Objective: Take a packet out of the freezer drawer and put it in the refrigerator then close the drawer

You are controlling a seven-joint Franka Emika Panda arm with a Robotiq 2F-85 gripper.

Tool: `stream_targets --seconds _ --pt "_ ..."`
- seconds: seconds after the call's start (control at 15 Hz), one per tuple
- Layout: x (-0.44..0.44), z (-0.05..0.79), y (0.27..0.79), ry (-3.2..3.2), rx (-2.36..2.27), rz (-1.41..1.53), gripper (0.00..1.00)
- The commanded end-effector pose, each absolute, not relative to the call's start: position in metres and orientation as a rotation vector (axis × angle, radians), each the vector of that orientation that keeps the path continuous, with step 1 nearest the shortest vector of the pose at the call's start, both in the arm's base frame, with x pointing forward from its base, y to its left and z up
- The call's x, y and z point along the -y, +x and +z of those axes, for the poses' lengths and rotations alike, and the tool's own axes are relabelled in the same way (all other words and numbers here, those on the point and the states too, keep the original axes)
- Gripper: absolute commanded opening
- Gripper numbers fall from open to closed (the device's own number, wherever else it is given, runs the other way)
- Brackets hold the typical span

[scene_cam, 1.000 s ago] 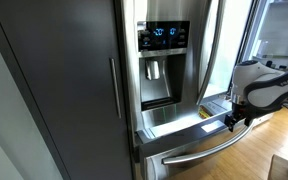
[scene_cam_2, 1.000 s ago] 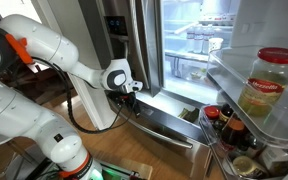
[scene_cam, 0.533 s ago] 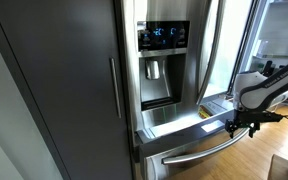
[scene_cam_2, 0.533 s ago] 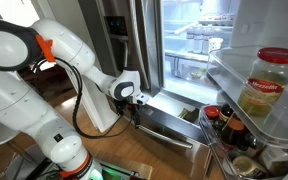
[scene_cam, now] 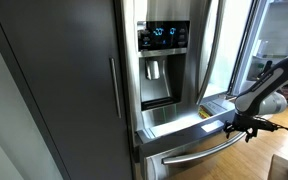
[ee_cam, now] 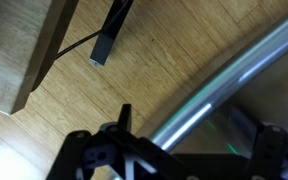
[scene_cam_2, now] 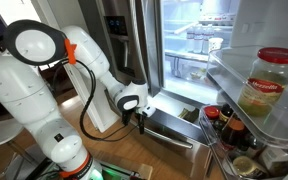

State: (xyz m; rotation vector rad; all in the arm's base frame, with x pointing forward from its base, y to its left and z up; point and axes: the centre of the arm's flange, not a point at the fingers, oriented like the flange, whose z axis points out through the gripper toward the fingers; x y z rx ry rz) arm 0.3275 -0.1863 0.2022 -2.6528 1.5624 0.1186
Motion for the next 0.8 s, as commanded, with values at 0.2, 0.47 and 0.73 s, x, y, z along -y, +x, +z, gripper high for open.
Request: stream_targets --seconds 0.2,0.47,0.73 --pt "0.182 0.171 0.296 -2.512 -1.725 0.083 1.00" --pt "0.186 0.167 0.294 -2.428 -1.823 0.019 1.00" --pt "0.189 0.166 0.293 -2.370 -1.881 -0.072 1.00"
